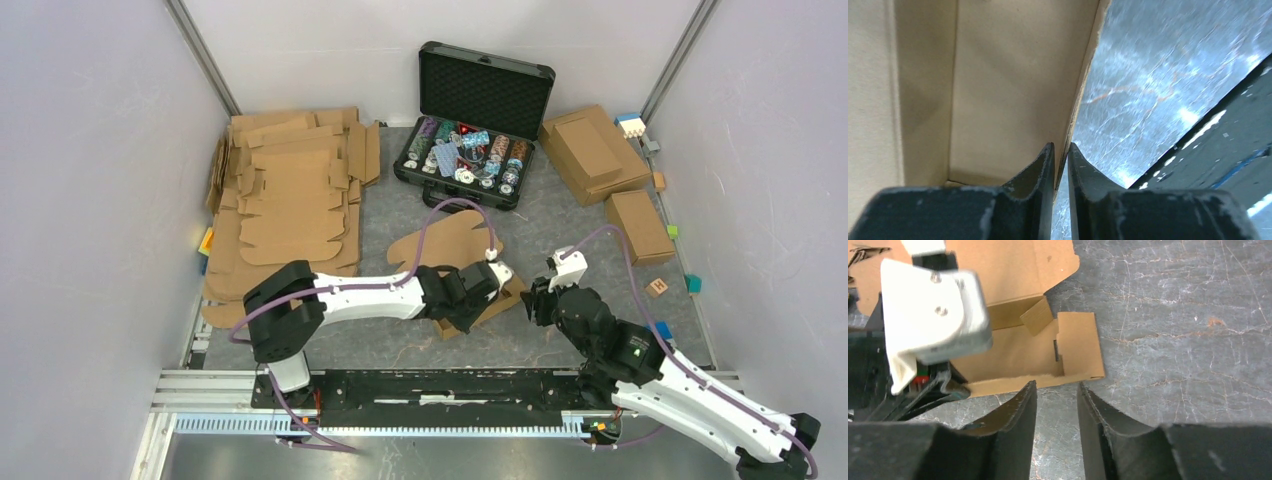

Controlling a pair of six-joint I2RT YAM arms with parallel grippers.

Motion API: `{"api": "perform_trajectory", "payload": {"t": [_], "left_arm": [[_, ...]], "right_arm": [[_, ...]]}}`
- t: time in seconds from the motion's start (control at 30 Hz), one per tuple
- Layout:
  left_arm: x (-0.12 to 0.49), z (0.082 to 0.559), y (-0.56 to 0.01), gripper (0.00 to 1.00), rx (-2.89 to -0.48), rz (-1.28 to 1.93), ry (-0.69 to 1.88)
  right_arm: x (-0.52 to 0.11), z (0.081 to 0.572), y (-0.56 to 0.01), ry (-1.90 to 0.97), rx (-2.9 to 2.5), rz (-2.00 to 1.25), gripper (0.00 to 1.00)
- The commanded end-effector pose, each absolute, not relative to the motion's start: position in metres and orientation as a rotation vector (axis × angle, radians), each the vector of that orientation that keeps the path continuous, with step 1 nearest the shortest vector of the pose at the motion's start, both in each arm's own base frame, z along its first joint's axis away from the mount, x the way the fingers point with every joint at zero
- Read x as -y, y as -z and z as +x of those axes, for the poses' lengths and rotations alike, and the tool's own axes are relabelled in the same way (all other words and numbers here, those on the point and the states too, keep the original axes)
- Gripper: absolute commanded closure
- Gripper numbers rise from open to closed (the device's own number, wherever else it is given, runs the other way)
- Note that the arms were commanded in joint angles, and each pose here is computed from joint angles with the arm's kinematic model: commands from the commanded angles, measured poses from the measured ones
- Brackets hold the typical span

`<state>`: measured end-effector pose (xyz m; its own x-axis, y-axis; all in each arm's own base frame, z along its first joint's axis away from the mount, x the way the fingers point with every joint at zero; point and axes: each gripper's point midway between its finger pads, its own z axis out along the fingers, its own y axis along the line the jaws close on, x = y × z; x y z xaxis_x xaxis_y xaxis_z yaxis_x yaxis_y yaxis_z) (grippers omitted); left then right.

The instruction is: Fold the paper box

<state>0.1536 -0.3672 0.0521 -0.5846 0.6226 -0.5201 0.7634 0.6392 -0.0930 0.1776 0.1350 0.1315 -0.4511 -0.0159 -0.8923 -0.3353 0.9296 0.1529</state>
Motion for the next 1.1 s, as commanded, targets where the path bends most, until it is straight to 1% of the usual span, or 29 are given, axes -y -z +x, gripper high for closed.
{"api": "perform_trajectory", "payload": {"t": [0.0, 0.07, 0.23, 0.27, 0.4, 0.47, 0.63, 0.7, 0.8, 0.93, 1.07], "left_arm": [[0.358, 0.15, -0.058, 0.78, -2.332, 1.105, 0.353], [0.351, 0.142, -0.055, 0.78, -2.326, 1.135, 0.338], [0.332, 0.129, -0.054, 0.77, -2.325, 1.16, 0.328], [0.329, 0.126, -0.054, 0.77, -2.329, 1.163, 0.335], [0.32, 0.114, -0.049, 0.75, -2.343, 1.197, 0.365], [0.317, 0.11, -0.047, 0.75, -2.343, 1.207, 0.364], [0.313, 0.104, -0.044, 0.74, -2.341, 1.218, 0.365], [0.311, 0.103, -0.043, 0.74, -2.343, 1.221, 0.363], [0.312, 0.102, -0.042, 0.74, -2.338, 1.226, 0.355], [0.316, 0.099, -0.042, 0.74, -2.323, 1.245, 0.347], [0.319, 0.096, -0.039, 0.74, -2.319, 1.267, 0.339]], "right_arm": [[-0.132, 0.182, -0.138, -0.336, -2.022, -0.218, 0.52], [-0.135, 0.182, -0.129, -0.313, -2.058, -0.251, 0.48], [-0.144, 0.184, -0.112, -0.297, -2.109, -0.286, 0.44], [-0.146, 0.184, -0.11, -0.299, -2.111, -0.288, 0.4], [-0.152, 0.186, -0.1, -0.309, -2.119, -0.302, 0.29], [-0.156, 0.187, -0.098, -0.319, -2.127, -0.315, 0.27], [-0.165, 0.188, -0.094, -0.374, -2.152, -0.33, 0.27], [-0.163, 0.188, -0.09, -0.372, -2.177, -0.298, 0.29], [-0.161, 0.185, -0.083, -0.428, -2.225, -0.139, 0.35], [-0.165, 0.181, -0.076, -0.537, -2.248, 0.082, 0.36], [-0.165, 0.182, -0.071, -0.55, -2.263, 0.187, 0.36]]}}
